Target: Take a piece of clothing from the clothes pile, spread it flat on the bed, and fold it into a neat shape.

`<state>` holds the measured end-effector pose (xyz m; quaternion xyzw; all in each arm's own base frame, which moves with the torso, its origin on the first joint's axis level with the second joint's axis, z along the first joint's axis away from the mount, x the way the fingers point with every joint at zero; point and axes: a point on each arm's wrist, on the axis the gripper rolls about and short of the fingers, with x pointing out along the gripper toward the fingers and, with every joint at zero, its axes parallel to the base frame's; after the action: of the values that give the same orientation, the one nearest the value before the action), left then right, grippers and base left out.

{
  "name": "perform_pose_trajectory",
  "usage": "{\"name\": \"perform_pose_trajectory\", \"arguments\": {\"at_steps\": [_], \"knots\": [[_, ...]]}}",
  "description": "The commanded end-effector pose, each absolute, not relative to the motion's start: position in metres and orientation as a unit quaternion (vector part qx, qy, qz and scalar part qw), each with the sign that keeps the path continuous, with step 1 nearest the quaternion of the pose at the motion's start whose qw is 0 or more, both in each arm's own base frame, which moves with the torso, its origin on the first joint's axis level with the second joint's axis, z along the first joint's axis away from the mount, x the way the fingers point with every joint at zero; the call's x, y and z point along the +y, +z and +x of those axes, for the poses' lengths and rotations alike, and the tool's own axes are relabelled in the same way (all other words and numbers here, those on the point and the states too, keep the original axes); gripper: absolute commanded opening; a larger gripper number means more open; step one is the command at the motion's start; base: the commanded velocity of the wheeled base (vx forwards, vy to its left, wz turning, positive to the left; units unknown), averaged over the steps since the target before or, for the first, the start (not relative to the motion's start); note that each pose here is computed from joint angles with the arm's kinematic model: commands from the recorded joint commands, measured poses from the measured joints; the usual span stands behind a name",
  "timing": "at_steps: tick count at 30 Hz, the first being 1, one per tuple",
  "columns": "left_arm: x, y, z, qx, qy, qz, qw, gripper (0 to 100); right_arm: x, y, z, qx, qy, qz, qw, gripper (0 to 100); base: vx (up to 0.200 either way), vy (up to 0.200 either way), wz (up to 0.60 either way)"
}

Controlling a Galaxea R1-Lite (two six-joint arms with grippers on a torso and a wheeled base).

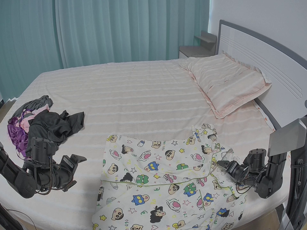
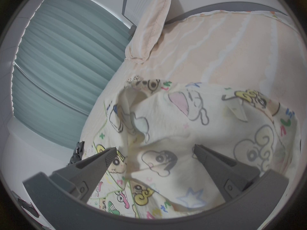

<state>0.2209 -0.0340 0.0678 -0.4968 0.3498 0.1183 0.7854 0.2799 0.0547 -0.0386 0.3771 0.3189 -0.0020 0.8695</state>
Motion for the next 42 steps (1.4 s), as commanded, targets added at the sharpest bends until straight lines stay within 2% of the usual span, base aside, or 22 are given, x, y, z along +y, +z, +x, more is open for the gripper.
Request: {"name": "perform_pose_trajectory", "arguments": {"at_steps": [1, 6, 12, 20, 22, 24, 25, 28, 33, 37, 42], "knots": [[-0.034, 0.067, 0.221, 0.351, 0.119, -0.497, 0.785, 100, 0.06, -0.045, 0.27, 0.35, 0.001, 0.363, 0.863, 100, 0.0, 0.0, 0.0], [-0.034, 0.067, 0.221, 0.351, 0.119, -0.497, 0.785, 100, 0.064, -0.03, 0.269, 0.33, 0.019, 0.364, 0.871, 100, 0.0, 0.0, 0.0], [-0.034, 0.067, 0.222, 0.351, 0.12, -0.495, 0.786, 100, 0.065, 0.012, 0.256, 0.28, 0.051, 0.37, 0.885, 100, 0.0, 0.0, 0.0], [-0.034, 0.067, 0.223, 0.35, 0.119, -0.496, 0.786, 100, 0.048, 0.023, 0.25, 0.251, 0.043, 0.323, 0.911, 100, 0.0, 0.0, 0.0], [-0.034, 0.067, 0.223, 0.349, 0.119, -0.495, 0.787, 100, 0.037, 0.036, 0.254, 0.22, 0.033, 0.327, 0.919, 100, 0.0, 0.0, 0.0], [-0.034, 0.067, 0.223, 0.349, 0.119, -0.495, 0.787, 100, 0.037, 0.036, 0.254, 0.22, 0.033, 0.327, 0.919, 100, 0.0, 0.0, 0.0], [-0.034, 0.067, 0.223, 0.349, 0.119, -0.495, 0.787, 100, 0.019, 0.034, 0.263, 0.215, 0.003, 0.321, 0.922, 100, 0.0, 0.0, 0.0], [-0.034, 0.067, 0.223, 0.349, 0.119, -0.495, 0.787, 100, -0.004, 0.022, 0.267, 0.236, -0.039, 0.319, 0.917, 100, 0.0, 0.0, 0.0], [-0.034, 0.067, 0.223, 0.35, 0.119, -0.495, 0.786, 100, -0.031, -0.002, 0.271, 0.256, -0.082, 0.305, 0.914, 100, 0.0, 0.0, 0.0], [-0.034, 0.067, 0.223, 0.351, 0.12, -0.495, 0.786, 100, -0.031, -0.009, 0.271, 0.267, -0.071, 0.314, 0.908, 100, 0.0, 0.0, 0.0], [-0.034, 0.064, 0.223, 0.355, 0.123, -0.494, 0.784, 100, -0.012, -0.004, 0.271, 0.244, -0.032, 0.333, 0.91, 100, 0.0, 0.0, 0.0]]}}
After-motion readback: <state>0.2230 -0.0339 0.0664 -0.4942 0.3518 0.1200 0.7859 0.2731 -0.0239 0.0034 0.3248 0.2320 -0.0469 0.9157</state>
